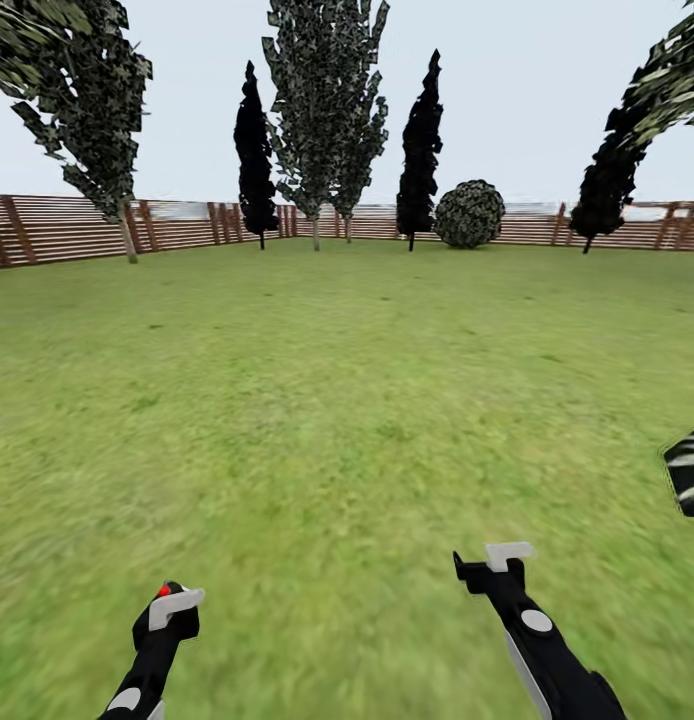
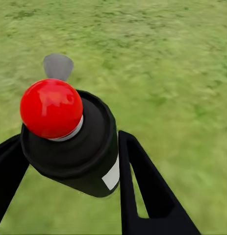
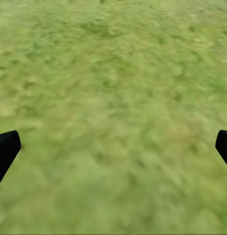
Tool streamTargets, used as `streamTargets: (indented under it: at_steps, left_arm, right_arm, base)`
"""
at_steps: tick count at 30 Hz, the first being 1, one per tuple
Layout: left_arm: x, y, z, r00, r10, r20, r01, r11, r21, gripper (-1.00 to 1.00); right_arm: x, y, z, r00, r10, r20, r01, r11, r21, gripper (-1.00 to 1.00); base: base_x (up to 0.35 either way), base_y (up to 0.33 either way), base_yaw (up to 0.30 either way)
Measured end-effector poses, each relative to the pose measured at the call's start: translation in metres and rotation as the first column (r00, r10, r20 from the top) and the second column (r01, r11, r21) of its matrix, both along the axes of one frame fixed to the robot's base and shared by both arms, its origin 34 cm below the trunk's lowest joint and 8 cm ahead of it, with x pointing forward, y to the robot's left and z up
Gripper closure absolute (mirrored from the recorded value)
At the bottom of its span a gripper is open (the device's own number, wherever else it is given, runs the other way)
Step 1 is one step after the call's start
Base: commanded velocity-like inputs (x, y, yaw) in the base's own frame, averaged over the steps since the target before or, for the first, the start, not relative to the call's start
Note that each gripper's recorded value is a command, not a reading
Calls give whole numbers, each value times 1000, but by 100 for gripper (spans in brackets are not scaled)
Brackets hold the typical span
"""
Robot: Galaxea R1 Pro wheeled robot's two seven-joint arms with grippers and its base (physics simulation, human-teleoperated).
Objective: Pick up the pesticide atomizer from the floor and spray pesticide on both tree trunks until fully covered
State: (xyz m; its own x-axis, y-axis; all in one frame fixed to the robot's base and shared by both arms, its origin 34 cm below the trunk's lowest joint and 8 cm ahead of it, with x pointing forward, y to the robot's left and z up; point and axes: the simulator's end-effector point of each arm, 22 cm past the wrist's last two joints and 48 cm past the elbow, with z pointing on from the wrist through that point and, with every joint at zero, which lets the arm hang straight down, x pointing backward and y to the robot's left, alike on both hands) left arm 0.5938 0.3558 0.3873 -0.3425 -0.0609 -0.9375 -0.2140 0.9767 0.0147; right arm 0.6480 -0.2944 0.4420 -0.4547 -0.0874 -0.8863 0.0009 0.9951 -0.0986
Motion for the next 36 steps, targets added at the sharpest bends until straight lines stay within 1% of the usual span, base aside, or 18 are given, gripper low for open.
streamTargets:
  at_steps: [3, 6, 24, 27, 36]
  left_arm:
    - [0, 0, 0, 1000, 0, 0, 0, 1000, 0, 100]
    - [0, 0, 0, 1000, -1, 0, 1, 1000, 0, 100]
    - [0, 0, 0, 1000, 0, 0, 0, 1000, 0, 100]
    - [0, 0, 0, 1000, 0, 0, 0, 1000, 0, 100]
    - [0, 0, 0, 1000, 0, 1, 0, 1000, 0, 100]
  right_arm:
    - [0, 0, 0, 1000, 0, 0, 0, 1000, 0, -100]
    - [0, 0, 0, 1000, 0, 0, 0, 1000, -1, -100]
    - [0, 0, 0, 1000, 0, 0, 0, 1000, -1, -100]
    - [0, -1, 0, 1000, -1, -1, 1, 1000, -1, -100]
    - [0, -1, -1, 1000, -1, -1, 1, 1000, -2, -100]
  base:
    - [340, 0, 234]
    - [340, 0, 83]
    - [340, 0, 3]
    - [340, 0, -93]
    - [340, 0, -268]
